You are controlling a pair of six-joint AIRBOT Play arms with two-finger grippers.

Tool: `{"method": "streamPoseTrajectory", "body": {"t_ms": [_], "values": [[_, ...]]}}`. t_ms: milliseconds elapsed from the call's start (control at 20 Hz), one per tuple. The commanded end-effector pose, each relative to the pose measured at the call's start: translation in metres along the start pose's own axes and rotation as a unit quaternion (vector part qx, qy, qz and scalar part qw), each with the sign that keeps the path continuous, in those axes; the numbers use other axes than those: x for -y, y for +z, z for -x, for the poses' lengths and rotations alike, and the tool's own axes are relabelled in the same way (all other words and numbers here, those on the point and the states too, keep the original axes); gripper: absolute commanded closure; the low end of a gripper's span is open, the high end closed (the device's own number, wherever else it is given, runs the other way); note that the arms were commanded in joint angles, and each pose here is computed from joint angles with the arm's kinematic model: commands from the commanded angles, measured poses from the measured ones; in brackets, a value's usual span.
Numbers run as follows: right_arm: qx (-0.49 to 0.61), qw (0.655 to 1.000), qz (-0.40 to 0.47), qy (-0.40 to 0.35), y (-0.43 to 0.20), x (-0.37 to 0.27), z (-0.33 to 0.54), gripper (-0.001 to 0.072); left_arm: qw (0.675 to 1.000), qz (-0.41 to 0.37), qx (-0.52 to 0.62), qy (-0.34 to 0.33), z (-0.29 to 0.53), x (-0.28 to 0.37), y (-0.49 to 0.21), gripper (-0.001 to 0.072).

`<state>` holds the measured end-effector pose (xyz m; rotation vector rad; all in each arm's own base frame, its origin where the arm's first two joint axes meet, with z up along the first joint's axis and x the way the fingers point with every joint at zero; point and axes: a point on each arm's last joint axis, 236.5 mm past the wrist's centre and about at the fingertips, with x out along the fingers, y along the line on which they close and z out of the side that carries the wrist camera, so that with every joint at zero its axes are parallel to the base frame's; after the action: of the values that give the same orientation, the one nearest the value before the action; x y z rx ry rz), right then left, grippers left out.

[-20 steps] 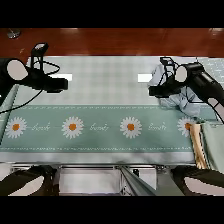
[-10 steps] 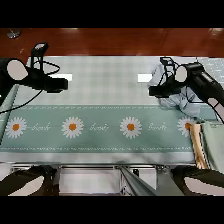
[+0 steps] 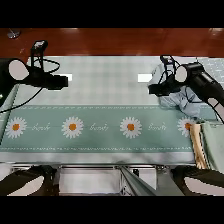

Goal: Fold the shirts.

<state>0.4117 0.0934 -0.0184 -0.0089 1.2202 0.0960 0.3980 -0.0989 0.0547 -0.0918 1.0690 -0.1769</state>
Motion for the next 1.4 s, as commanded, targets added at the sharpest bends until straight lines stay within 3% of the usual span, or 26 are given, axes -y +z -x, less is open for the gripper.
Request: {"method": "streamPoseTrajectory", "body": {"t_ms": [0, 50, 100, 150, 200, 500, 650, 850, 900, 1000, 1150, 1350], "values": [[0.120, 0.991, 0.036, -0.041, 0.057, 0.020, 0.007, 0.0352, 0.998, 0.001, 0.062, -0.005, -0.005, 0.002, 0.031, 0.0690], [0.156, 0.985, 0.034, -0.057, 0.075, 0.029, 0.013, 0.0083, 0.996, 0.001, 0.085, -0.007, -0.005, 0.003, 0.042, 0.0690], [0.192, 0.978, 0.030, -0.077, 0.092, 0.045, 0.020, 0.0081, 0.994, 0.001, 0.105, -0.009, -0.007, 0.003, 0.052, 0.0670], [0.212, 0.973, 0.006, -0.095, 0.102, 0.065, 0.026, 0.0081, 0.993, 0.002, 0.115, -0.009, -0.011, 0.003, 0.057, 0.0460], [0.220, 0.969, -0.031, -0.106, 0.106, 0.088, 0.028, 0.0081, 0.993, 0.002, 0.118, -0.009, -0.016, 0.003, 0.060, 0.0016], [0.146, 0.957, -0.196, -0.155, 0.058, 0.217, -0.021, 0.0082, 0.995, 0.012, 0.098, 0.001, -0.039, -0.010, 0.054, 0.0006], [0.081, 0.953, -0.259, -0.136, 0.022, 0.229, -0.054, 0.0082, 0.997, 0.013, 0.074, 0.003, -0.047, -0.012, 0.044, 0.0006], [-0.022, 0.959, -0.263, -0.099, -0.018, 0.212, -0.083, 0.0112, 1.000, 0.005, -0.018, 0.009, -0.067, -0.013, 0.001, 0.0006], [-0.046, 0.962, -0.255, -0.089, -0.023, 0.205, -0.083, 0.0222, 0.999, 0.006, -0.045, 0.011, -0.070, -0.015, -0.011, 0.0006], [-0.060, 0.970, -0.227, -0.056, -0.011, 0.192, -0.070, 0.0684, 0.997, 0.011, -0.071, 0.015, -0.068, -0.020, -0.023, 0.0006], [0.012, 0.981, -0.195, -0.019, 0.055, 0.177, -0.006, 0.0687, 0.996, 0.025, -0.079, 0.024, -0.042, -0.038, -0.019, 0.0007], [0.255, 0.956, -0.142, -0.003, 0.162, 0.145, 0.169, 0.0687, 0.998, 0.029, -0.045, 0.024, 0.011, -0.041, -0.014, 0.0007]]}}
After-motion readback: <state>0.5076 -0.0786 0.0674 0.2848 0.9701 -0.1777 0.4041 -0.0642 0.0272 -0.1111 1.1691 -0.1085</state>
